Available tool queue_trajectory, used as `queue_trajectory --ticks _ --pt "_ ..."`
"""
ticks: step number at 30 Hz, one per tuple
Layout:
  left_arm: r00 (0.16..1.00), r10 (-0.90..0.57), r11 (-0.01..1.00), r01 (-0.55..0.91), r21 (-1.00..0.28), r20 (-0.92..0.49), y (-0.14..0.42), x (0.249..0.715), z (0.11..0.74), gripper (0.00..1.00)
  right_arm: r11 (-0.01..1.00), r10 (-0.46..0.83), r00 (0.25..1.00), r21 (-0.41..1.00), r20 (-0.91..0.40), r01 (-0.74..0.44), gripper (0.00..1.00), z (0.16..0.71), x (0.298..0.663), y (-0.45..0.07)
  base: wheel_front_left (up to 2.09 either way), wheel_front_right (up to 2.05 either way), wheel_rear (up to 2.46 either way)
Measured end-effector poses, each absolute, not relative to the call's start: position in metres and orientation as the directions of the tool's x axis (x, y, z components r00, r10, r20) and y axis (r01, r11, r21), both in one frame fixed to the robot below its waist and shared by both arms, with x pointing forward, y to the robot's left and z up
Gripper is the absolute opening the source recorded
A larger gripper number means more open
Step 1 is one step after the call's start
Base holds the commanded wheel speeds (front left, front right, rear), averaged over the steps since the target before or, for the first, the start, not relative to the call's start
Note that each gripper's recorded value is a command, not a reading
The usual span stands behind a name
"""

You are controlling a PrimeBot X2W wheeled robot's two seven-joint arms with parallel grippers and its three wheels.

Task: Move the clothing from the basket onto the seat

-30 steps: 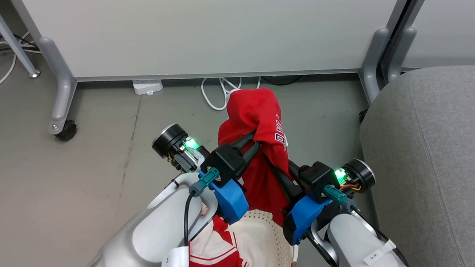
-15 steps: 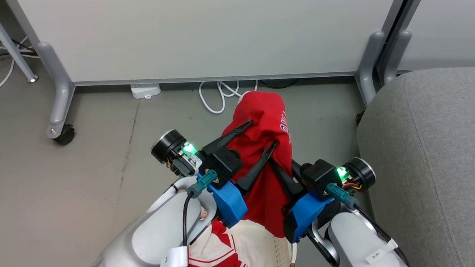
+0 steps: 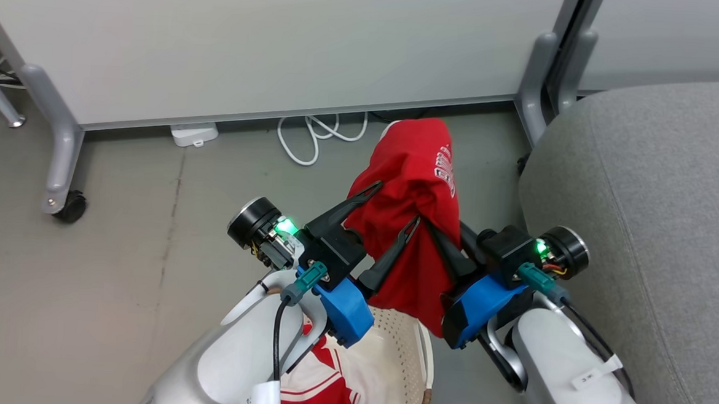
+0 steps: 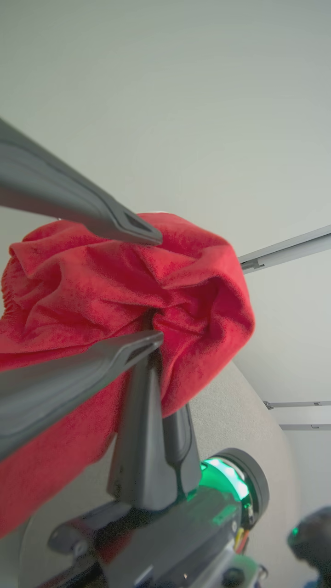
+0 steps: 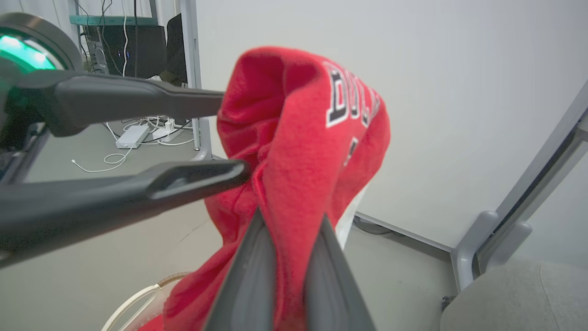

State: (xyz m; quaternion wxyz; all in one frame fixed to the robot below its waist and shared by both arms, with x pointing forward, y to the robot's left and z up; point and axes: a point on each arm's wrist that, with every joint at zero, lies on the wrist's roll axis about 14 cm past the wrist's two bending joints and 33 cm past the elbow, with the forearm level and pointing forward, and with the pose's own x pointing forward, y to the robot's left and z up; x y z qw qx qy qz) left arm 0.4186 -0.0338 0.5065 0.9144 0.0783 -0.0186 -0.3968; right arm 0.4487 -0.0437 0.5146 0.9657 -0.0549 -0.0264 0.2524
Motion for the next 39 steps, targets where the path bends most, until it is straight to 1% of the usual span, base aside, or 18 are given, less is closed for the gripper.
queue_trajectory --ticks 7,15,24,32,35,39 --pt "0.637 -0.771 0.628 0.766 0.137 -0.025 -0.056 0.42 0.5 1.0 0.924 0.37 0.928 -0.123 0.038 -0.363 0.0 0.516 0.459 -0.096 0.0 0.0 0.0" --pt "0.556 -0.831 0.55 0.827 0.114 -0.028 -0.088 0.416 0.489 1.0 0.976 0.187 0.981 -0.122 0.054 -0.18 0.0 0.518 0.456 -0.17 0.0 0.0 0.0" --pt "0.434 -0.901 0.431 0.897 0.097 -0.012 -0.132 0.4 0.484 1.0 0.991 -0.012 0.999 -0.135 0.045 0.018 0.0 0.513 0.426 -0.243 0.0 0.0 0.0" --pt "0.328 -0.945 0.328 0.941 0.08 0.005 -0.165 0.379 0.484 1.0 0.978 -0.15 0.988 -0.141 0.039 0.154 0.0 0.511 0.391 -0.286 0.0 0.0 0.0" --pt "0.309 -0.951 0.31 0.948 0.073 0.013 -0.171 0.376 0.484 1.0 0.97 -0.194 0.981 -0.142 0.033 0.196 0.0 0.509 0.379 -0.299 0.0 0.0 0.0" --pt "0.301 -0.953 0.301 0.951 0.07 0.015 -0.174 0.376 0.484 1.0 0.965 -0.219 0.975 -0.144 0.03 0.221 0.0 0.508 0.371 -0.306 0.0 0.0 0.0"
